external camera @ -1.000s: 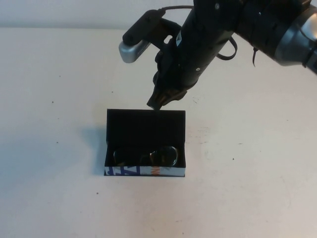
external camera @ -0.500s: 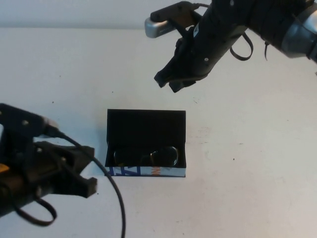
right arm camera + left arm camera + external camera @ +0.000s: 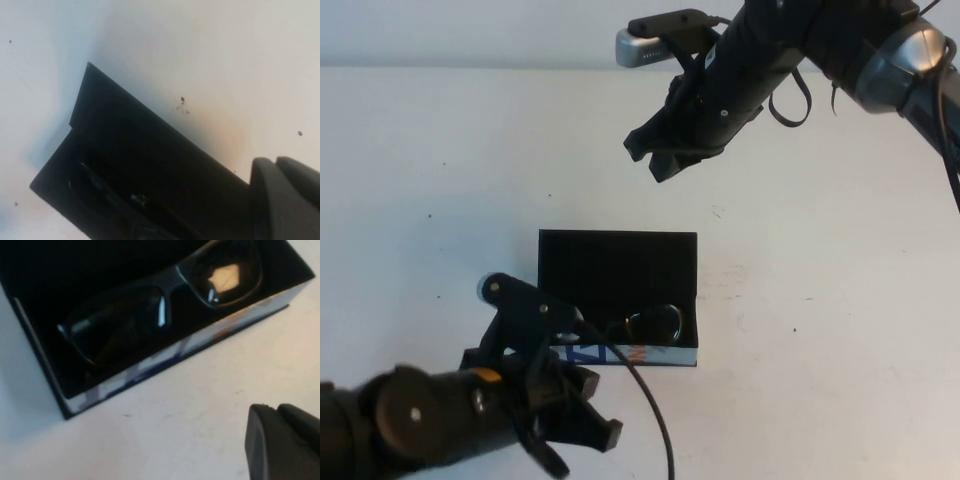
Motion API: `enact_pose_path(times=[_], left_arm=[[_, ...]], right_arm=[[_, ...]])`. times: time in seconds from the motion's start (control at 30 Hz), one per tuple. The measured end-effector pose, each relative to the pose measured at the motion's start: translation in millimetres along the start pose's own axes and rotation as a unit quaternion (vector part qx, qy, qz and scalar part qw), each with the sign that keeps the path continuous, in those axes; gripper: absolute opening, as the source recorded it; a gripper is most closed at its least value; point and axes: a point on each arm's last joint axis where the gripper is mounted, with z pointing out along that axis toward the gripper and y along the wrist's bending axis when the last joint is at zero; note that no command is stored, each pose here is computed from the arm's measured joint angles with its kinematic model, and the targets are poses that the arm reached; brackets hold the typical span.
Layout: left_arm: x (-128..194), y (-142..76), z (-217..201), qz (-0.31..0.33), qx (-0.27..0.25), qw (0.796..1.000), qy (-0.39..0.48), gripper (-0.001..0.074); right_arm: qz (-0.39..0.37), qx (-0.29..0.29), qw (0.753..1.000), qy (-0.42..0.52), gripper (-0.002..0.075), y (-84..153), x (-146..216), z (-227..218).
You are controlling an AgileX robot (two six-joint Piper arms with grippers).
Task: Return glasses to glasses case
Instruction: Close the glasses case
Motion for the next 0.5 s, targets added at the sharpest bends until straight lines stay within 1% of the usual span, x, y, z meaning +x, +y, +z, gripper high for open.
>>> enact_pose_path(times=[0.13,0.2,0.27,0.33,0.4,0.47,0.5], left_arm=[[-15.4,5.1,-2.2,-0.053,0.073,0.994,0.057,-0.0002],[-24.1,14.9,-5.8,-0.075,0.101,0.989,0.079,-0.0002],[-32.1,29.1,-11.9,-0.095,0.126,0.982,0.101,-0.0002],[-35.8,47.7,-18.0,-0.115,0.133,0.978,0.114,-0.0002],[-35.6,69.2,-23.3,-0.130,0.123,0.977,0.115,-0.0002],[-33.1,88.3,-26.6,-0.139,0.105,0.980,0.098,-0.0002],[-31.8,93.0,-26.5,-0.134,0.101,0.982,0.083,-0.0002]], right_arm=[[-0.001,0.000,1.000,-0.001,-0.0011,-0.2,-1.6,0.3],[-0.001,0.000,1.000,0.001,-0.0011,-0.6,-1.2,1.9],[-0.001,-0.001,1.000,0.003,-0.0011,-0.6,-0.8,2.2],[-0.001,-0.001,1.000,0.003,-0.0011,-0.6,-0.8,2.2],[-0.001,-0.001,1.000,0.003,-0.0011,-0.6,-0.8,2.2],[-0.001,-0.001,1.000,0.003,-0.0011,-0.6,-0.8,2.2],[-0.001,-0.001,1.000,0.003,-0.0011,-0.6,-0.8,2.2]])
